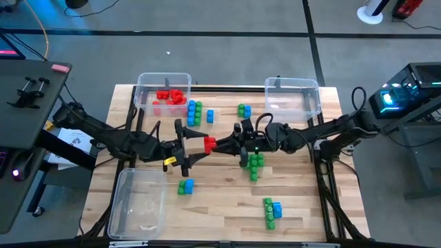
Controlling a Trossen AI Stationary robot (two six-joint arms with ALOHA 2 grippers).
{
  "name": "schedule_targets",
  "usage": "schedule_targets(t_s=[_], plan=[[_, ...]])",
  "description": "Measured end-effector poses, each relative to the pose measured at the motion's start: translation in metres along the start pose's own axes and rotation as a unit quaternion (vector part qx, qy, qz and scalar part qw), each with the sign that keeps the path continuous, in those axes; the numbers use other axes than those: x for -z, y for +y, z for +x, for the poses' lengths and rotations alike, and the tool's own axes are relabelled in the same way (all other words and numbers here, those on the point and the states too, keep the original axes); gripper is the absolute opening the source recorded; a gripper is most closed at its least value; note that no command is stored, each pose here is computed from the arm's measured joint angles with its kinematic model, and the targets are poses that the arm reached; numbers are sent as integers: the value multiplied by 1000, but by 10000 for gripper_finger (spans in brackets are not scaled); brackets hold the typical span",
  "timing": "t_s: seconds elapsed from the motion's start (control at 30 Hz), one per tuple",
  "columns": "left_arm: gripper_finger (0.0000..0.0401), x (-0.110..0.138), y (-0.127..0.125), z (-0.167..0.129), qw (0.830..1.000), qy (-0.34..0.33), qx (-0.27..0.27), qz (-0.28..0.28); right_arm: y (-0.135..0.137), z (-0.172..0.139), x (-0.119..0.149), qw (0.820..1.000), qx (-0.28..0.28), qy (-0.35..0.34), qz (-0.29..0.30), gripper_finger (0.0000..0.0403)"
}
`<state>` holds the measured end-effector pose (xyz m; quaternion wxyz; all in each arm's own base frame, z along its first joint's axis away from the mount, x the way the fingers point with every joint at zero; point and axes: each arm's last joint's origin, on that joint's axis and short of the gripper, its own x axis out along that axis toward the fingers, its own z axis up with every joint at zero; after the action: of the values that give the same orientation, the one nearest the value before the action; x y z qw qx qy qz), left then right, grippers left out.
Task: Sort blocks
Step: Put the red game piece into the top left transparent bin
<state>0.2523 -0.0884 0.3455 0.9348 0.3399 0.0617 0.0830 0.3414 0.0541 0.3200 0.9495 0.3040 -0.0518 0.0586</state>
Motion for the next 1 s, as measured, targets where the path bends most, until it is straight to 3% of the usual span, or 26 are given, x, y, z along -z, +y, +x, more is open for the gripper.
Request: schedule_targets(t_s=[0.4,0.53,0.73,1.0], plan=[[273,6,-5,10,1000,8,13,5,1,1,0,1000,-18,-5,1,0],[228,6,-7,14,1000,4,8,14,1,1,0,1000,-19,-3,1,0],[111,4,-6,14,1000,-2,-2,7,1,1,1,1000,-19,0,2,0],[108,3,-3,13,999,13,-32,-2,3,1,-5,999,-20,-35,4,6]])
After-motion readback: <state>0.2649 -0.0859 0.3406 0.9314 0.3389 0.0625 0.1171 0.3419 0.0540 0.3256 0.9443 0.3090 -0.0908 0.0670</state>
